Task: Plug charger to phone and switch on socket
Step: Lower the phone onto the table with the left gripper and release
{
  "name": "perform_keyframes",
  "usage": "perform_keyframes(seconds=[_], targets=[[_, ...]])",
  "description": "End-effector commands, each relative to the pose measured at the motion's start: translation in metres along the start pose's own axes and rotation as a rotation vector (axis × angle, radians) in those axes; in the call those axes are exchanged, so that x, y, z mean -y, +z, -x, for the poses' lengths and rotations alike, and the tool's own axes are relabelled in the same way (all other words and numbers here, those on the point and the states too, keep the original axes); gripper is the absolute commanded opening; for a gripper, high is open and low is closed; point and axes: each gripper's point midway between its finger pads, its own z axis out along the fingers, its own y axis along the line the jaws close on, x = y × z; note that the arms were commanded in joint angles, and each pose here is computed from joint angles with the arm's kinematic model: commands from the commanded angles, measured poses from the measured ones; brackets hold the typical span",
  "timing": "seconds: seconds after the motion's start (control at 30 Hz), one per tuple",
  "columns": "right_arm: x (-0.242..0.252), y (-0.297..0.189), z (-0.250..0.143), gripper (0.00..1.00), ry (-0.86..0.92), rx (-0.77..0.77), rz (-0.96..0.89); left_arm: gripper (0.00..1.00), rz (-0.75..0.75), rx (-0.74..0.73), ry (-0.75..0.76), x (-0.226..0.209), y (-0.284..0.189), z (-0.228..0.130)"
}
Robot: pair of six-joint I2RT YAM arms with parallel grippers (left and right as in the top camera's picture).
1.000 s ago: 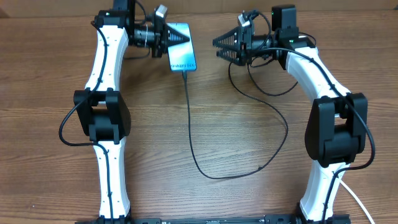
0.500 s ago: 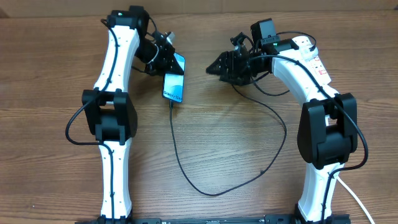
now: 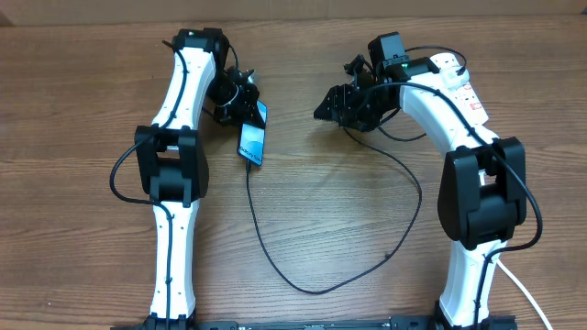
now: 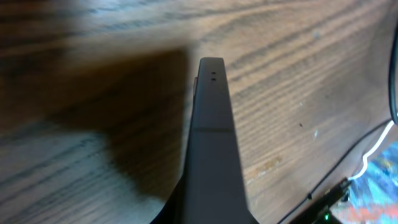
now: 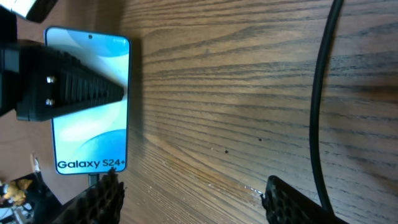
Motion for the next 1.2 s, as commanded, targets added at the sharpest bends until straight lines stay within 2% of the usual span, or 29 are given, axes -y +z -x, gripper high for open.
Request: perform_keyframes(seconds=[0.0,0.53,0.97,1.17], targets=[[-0.0015,-0.0007,0.0046,0.72,-0.027,0.017,-0.022,0.04,0.024,0.034,-0.050,-0.0016,-0.0077,0.0056],[-0.0007,-0.0008,0.0051,0.74,-0.027,0.019,-0.026,0.05,0.065,0.069,-0.083,-0.0089,-0.0078,0.0142],[-0.0007,-0.0008,0.0049,0.75,-0.027,0.018,-0.026,0.17,0.069,0.070,-0.083,-0.0095,-0.0078,0.0142],[-0.0006,-0.0008,0.0049,0.75,-0.030,0.018,-0.026,0.17,0.069,0.070,-0.084,-0.0095,-0.0079,0.0143]])
